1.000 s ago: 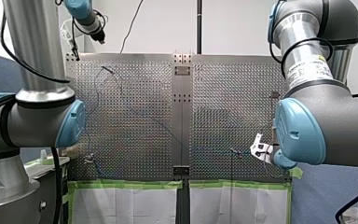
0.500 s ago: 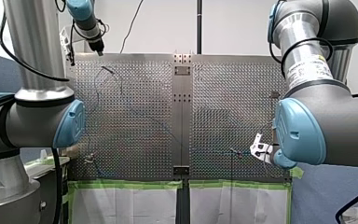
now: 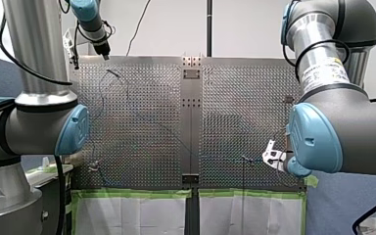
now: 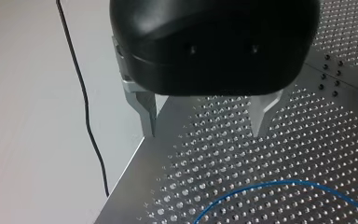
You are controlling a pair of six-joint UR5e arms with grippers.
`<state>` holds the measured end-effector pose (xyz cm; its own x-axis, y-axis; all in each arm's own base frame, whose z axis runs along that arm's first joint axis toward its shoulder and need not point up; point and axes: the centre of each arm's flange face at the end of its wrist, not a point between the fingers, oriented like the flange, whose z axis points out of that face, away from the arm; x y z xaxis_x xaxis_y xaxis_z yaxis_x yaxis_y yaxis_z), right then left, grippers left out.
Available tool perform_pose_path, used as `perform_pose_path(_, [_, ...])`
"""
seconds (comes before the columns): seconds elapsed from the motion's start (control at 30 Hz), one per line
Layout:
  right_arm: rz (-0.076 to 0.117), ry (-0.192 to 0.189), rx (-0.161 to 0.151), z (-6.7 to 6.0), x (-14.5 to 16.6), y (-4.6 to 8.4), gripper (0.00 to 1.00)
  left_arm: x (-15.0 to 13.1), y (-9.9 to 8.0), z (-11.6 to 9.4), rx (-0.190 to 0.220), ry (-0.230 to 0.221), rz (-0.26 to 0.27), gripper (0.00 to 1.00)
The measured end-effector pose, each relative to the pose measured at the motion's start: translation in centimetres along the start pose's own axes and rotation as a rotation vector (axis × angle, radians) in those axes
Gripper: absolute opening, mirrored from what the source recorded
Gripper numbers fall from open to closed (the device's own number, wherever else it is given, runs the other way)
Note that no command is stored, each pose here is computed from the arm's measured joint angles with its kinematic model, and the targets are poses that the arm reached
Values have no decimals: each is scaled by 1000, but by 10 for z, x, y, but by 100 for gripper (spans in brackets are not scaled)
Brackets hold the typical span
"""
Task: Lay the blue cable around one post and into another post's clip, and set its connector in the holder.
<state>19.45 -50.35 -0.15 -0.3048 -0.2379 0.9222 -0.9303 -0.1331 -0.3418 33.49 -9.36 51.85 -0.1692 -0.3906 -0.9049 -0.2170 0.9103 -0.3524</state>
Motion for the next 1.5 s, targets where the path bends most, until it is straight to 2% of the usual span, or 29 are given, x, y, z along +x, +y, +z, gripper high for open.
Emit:
perform_pose_path(0.1, [-1,-2,0,0,0,0,0,1,0,-2,-11,9,5,100])
perform_pose_path(0.23, [-1,-2,1,0,-1,-1,0,4,3,-5,-46,27,19,100])
perform_pose_path(0.47, [-1,0,2,0,0,-1,0,4,7,-6,-98,20,26,100])
perform_pose_path(1.1, [-3,0,6,0,-1,-3,0,4,7,-7,-109,17,28,100])
perform_pose_path(1.5, [-5,1,7,0,-1,-3,0,4,13,-9,-169,10,36,100])
